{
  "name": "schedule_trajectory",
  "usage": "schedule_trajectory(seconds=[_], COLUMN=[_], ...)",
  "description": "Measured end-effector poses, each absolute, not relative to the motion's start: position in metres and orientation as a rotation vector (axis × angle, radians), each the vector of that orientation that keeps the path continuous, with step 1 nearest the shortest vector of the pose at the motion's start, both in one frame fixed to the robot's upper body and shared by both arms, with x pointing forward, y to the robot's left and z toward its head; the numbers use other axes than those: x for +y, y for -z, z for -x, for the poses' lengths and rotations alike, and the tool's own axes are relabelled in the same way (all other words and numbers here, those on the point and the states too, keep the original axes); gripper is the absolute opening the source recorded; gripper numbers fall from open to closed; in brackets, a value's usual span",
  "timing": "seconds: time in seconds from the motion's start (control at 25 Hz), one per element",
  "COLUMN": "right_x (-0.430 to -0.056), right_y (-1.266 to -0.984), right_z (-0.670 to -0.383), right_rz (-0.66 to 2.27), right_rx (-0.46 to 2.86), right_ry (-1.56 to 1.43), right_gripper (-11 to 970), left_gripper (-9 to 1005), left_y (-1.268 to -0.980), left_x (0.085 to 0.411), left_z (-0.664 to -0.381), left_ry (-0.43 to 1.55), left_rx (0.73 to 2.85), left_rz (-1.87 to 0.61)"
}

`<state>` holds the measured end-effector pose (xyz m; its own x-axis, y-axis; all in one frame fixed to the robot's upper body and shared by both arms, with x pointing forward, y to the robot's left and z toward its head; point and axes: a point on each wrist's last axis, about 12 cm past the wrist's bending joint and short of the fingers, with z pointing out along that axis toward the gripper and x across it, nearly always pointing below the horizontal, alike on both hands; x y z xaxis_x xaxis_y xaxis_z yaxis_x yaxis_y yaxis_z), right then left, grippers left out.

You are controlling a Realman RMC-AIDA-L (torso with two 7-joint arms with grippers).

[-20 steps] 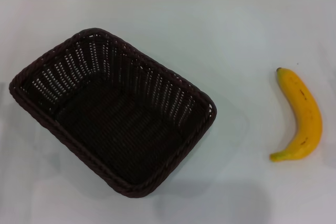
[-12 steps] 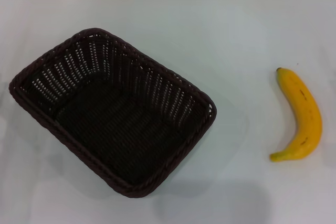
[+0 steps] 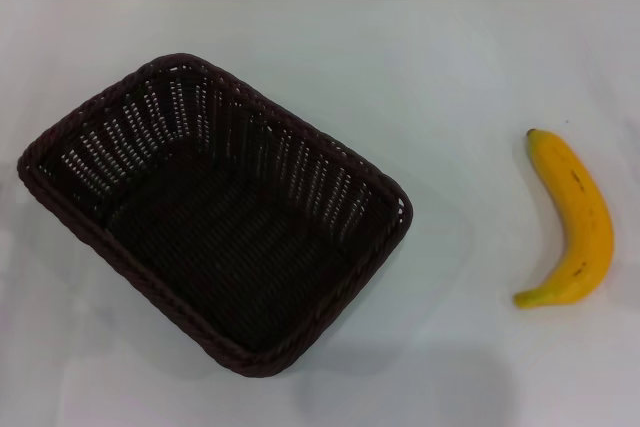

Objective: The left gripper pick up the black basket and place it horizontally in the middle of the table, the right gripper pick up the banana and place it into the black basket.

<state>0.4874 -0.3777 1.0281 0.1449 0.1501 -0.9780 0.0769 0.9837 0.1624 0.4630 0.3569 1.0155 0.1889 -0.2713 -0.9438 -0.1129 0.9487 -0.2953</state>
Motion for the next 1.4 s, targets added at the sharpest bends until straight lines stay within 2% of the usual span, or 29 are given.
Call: schedule_trajectory(seconds=[0.16,0.4,0.56,0.76,0.96,1.12,1.28,1.4], right_x=[-0.383,-0.39,-0.392,-0.396,-0.397,-0.395,-0.393,-0.391], right_y=[-1.032,-1.039,-1.041,-1.042,-1.042,-1.043,-1.042,-1.04], right_z=[-0.489,-0.491,-0.493,-0.498,-0.503,-0.506,-0.505,-0.504], right_rz=[-0.189,-0.183,-0.175,-0.165,-0.16,-0.149,-0.149,-0.152], right_rx=[1.408,1.38,1.376,1.393,1.411,1.413,1.417,1.419], right_ry=[-0.035,-0.01,-0.001,0.021,0.028,0.02,0.017,0.01], right_gripper=[859,859,859,859,859,860,860,860], left_gripper=[872,871,871,868,865,863,861,856], left_y=[-1.02,-1.043,-1.069,-1.111,-1.163,-1.199,-1.224,-1.228], left_x=[0.364,0.402,0.424,0.436,0.431,0.413,0.389,0.366], left_z=[-0.463,-0.478,-0.507,-0.55,-0.59,-0.616,-0.637,-0.647], left_ry=[0.219,0.473,0.642,0.833,0.858,0.81,0.735,0.672], left_rx=[1.34,1.308,1.443,1.728,1.972,2.168,2.337,2.45], left_rz=[0.405,0.52,0.48,0.336,0.139,-0.095,-0.297,-0.432])
